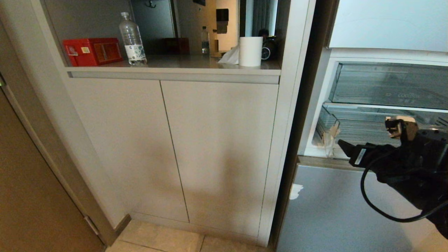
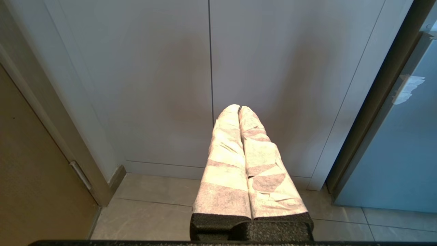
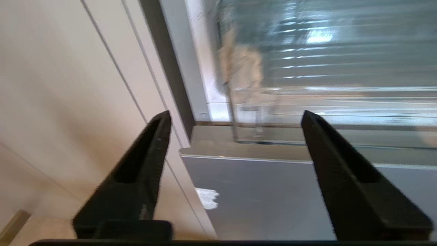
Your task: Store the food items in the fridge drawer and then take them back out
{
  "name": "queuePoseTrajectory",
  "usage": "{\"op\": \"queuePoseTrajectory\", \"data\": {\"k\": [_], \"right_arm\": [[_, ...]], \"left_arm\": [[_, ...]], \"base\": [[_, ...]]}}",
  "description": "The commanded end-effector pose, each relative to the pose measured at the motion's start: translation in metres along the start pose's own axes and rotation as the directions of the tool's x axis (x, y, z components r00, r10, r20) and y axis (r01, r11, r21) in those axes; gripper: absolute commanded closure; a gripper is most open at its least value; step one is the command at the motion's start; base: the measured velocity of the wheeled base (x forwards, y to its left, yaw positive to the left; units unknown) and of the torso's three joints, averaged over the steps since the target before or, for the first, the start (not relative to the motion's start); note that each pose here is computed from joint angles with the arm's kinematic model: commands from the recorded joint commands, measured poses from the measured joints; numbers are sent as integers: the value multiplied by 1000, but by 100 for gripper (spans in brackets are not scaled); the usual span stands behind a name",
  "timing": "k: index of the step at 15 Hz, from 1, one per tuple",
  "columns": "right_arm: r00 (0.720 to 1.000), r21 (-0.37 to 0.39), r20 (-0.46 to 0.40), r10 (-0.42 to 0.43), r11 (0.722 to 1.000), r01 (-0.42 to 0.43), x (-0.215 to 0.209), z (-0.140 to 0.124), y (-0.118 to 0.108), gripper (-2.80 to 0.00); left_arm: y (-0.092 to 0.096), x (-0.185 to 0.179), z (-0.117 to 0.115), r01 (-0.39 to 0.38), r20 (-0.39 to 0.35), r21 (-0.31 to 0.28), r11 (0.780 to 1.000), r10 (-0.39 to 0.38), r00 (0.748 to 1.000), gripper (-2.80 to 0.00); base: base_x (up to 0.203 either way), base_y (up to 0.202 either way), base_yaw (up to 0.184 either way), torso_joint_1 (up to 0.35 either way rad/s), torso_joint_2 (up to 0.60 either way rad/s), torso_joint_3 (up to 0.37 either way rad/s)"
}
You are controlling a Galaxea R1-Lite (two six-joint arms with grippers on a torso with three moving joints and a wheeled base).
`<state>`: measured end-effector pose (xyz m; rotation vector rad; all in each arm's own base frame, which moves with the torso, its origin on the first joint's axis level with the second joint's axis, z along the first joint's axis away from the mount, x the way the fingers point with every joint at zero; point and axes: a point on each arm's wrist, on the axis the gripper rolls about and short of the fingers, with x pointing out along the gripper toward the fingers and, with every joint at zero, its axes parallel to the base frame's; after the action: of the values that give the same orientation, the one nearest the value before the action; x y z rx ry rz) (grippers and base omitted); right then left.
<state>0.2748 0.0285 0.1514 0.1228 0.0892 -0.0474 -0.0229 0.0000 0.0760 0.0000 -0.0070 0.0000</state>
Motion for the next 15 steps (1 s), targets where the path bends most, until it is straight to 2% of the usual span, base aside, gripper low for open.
{"op": "queuePoseTrajectory", "data": {"k": [1, 5, 8, 10, 15], "right_arm": [[998, 9, 47, -38, 999, 38, -19, 37, -8, 0], [988, 5, -11, -151, 988, 151, 0, 89, -31, 0], [972, -14, -124, -200, 980, 200, 31, 109, -40, 0], [952, -31, -213, -220, 975, 218, 64, 103, -46, 0], [907, -59, -353, -230, 973, 223, 123, 83, -53, 0]], "left_arm": [[0, 0, 0, 0, -1, 0, 1000, 0, 1000, 0], [0, 0, 0, 0, -1, 0, 1000, 0, 1000, 0], [0, 0, 0, 0, -1, 0, 1000, 0, 1000, 0], [0, 0, 0, 0, -1, 0, 1000, 0, 1000, 0], [0, 0, 0, -1, -1, 0, 1000, 1, 1000, 0]], "base": [[0, 0, 0, 0, 0, 0], [0, 0, 0, 0, 0, 0], [0, 0, 0, 0, 0, 0], [0, 0, 0, 0, 0, 0], [0, 0, 0, 0, 0, 0]]}}
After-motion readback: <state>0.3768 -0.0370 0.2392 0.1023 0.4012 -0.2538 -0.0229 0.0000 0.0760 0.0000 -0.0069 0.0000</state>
